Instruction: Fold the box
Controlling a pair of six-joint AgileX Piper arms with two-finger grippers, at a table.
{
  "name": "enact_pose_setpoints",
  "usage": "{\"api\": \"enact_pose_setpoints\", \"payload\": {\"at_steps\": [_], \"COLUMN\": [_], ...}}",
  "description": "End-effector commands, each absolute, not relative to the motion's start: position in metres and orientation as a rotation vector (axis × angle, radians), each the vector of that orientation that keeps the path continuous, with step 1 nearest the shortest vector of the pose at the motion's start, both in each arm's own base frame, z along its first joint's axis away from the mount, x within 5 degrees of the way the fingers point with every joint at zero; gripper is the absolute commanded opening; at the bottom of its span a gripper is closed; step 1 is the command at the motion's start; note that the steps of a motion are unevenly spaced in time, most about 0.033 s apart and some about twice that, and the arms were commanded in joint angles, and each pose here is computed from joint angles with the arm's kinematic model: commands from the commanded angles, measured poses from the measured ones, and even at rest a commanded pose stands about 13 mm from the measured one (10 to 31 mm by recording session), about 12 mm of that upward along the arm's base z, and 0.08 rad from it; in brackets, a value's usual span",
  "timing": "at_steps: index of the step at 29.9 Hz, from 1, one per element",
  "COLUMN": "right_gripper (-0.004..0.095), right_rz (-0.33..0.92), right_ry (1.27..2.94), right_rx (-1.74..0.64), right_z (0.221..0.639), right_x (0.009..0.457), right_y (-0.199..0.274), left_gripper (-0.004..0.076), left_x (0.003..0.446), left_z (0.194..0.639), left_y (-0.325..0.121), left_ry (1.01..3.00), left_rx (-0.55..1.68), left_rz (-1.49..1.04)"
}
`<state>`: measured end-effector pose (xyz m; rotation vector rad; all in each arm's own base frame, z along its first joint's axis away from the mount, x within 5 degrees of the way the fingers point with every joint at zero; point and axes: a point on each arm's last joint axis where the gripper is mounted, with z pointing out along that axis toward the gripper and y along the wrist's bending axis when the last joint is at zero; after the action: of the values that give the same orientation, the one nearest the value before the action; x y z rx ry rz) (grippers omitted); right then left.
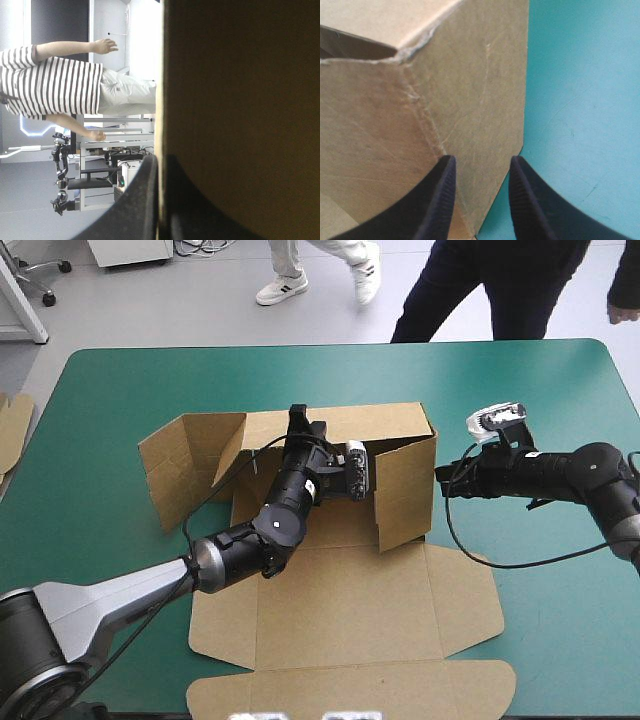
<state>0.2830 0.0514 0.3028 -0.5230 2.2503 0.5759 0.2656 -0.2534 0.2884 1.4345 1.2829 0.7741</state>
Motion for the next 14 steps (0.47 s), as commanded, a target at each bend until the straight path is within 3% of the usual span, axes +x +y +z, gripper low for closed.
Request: {"api": "enact_pose_setpoints", "payload": {"at_steps": [1,8,14], "right_gripper": [0.0345,0.0473,0.0477], "right_rz": [0.586,0.599,0.589], "right_ry": [2.155,2.145,2.131], "right_rx": [-0.541,-0.558,-0.577], "right_z": [0.3230,0.3235,0.3236], "right_x": [0.2790,0.2783,0.2791], "right_y": [0.0542,0.0554,0.0555], "left_gripper": [-0.0014,-0.0014,-0.0014], "left_x": [0.2637,0.2644,0.2648], "left_z": [0.3149,0.3190,0.3214], "left_y": [-0.2487,-0.2496,-0.2503], "left_ry": [1.244,1.241,1.233], "left_rx": [1.347,1.334,1.334], "left_rz": [0.818,0.816,0.818]}}
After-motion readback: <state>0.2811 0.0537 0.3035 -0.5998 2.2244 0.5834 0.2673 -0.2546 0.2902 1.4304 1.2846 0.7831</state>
